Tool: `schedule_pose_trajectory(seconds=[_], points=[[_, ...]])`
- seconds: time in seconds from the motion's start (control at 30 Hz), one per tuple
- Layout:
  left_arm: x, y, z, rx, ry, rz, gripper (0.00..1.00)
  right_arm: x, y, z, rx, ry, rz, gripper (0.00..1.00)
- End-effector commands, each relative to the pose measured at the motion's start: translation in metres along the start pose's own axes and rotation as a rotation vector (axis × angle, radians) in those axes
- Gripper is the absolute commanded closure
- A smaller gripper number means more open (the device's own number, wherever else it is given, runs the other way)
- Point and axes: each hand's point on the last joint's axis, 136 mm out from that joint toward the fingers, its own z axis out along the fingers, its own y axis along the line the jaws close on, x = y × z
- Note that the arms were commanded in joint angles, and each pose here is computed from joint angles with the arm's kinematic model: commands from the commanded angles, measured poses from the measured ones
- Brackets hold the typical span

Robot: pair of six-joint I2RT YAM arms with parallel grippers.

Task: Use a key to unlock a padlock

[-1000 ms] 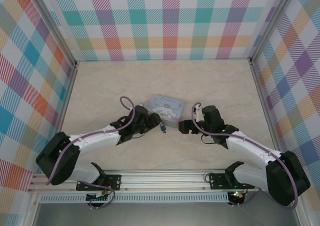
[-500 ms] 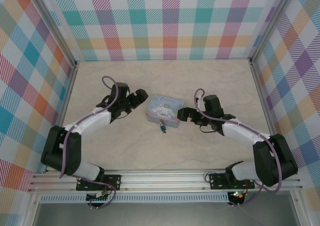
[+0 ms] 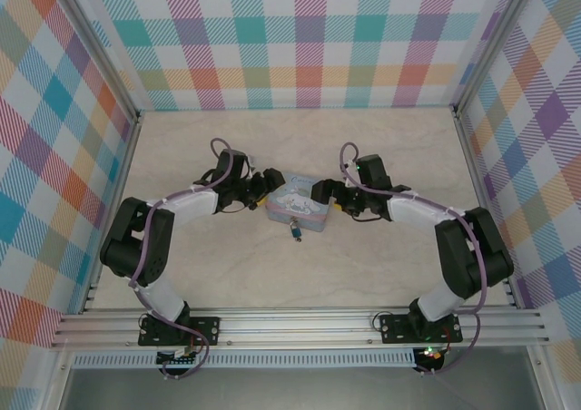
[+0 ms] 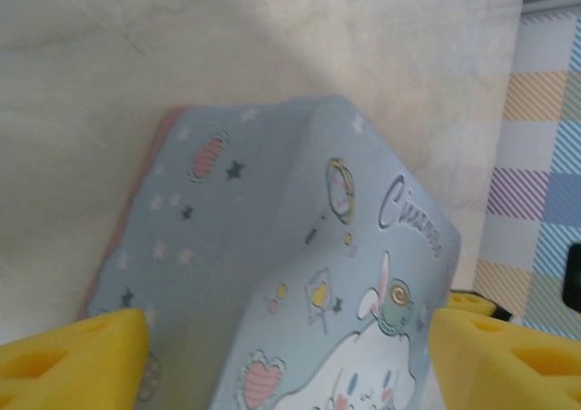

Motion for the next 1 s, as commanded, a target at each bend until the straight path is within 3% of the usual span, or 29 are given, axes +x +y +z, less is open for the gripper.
schedule_pose_trajectory(seconds=[0.0,0.37,0.6,0.83,0.97], points=[[0.012,-0.017,-0.005,0.066,0.028,0.01,0.2,-0.01,0.018,0.002,-0.068,0.024,-0.036,0.02],[0.038,-0.006,-0.028,0.027,-0.031,-0.045,0.21,-0.03,0.035,0.031,-0.172,0.079,-0.102,0.03],[0.049,0.013,-0.049,-0.023,-0.096,-0.085,0.21,-0.047,0.024,0.048,-0.121,0.066,-0.138,0.02],[0.041,0.019,-0.083,-0.104,-0.197,-0.038,0.17,-0.073,0.007,0.011,0.007,-0.072,-0.176,0.0],[0.03,0.007,-0.103,-0.123,-0.245,0.018,0.17,-0.062,0.004,-0.023,0.049,-0.122,-0.169,0.0]])
